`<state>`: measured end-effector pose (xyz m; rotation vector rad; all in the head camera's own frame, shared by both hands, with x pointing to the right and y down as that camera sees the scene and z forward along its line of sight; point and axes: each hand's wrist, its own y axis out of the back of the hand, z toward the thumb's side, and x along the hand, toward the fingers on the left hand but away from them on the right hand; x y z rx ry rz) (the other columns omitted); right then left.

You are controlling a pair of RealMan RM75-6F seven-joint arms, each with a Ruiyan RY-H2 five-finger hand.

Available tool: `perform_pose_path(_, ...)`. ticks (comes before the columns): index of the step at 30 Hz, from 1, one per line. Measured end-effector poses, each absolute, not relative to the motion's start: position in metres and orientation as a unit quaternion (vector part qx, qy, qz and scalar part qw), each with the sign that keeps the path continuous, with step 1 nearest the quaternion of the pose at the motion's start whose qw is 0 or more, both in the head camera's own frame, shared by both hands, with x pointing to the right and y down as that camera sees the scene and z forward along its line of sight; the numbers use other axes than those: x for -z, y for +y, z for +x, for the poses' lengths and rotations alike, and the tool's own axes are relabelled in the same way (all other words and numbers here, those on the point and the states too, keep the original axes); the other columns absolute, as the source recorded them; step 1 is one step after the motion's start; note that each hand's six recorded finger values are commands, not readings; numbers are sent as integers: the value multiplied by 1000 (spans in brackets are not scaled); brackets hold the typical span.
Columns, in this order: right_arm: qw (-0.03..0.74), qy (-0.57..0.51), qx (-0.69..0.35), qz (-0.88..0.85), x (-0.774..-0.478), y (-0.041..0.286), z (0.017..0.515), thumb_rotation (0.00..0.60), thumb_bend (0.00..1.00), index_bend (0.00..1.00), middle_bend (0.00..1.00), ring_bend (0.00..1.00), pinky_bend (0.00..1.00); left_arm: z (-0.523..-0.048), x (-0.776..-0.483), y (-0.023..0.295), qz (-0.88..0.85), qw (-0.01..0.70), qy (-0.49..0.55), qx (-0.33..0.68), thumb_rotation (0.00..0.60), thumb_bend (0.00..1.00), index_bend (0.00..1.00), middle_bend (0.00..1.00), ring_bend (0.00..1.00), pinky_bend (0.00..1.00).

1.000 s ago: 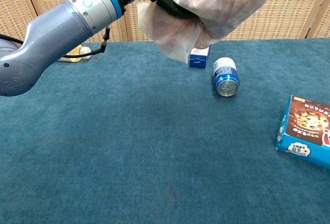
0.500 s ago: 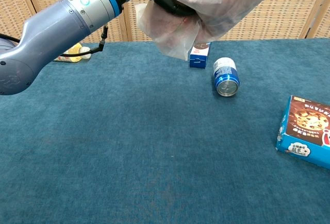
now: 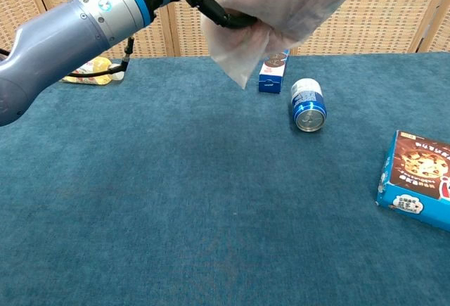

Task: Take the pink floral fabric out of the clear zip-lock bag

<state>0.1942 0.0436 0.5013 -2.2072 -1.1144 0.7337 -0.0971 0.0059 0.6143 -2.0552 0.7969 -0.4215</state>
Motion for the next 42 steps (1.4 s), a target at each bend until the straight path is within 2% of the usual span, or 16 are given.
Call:
perform_pose_path(8,284,-407,-273,-824,-500,47,196,600,721,759,127,38,42,-122,-612,1,-823,425,330,181,600,288,0,0,0,72)
perform_pose_path(14,291,-399,-273,-826,-501,50,196,600,721,759,128,37,42,-146,-610,-9,-819,418,339,198,600,289,0,0,0,24)
perform_pose_path(29,308,-380,-274,-828,-507,57,194,600,720,759,128,38,42,-209,-607,-19,-815,398,336,254,600,289,2,0,0,0)
perform_pose_path(34,314,-375,-276,-828,-508,58,194,600,720,759,128,38,42,-223,-609,-19,-816,389,317,288,600,288,80,0,0,0)
perform_pose_path(42,314,-371,-277,-829,-509,59,194,600,720,759,131,38,42,-234,-628,-8,-823,357,267,353,600,289,105,0,0,0)
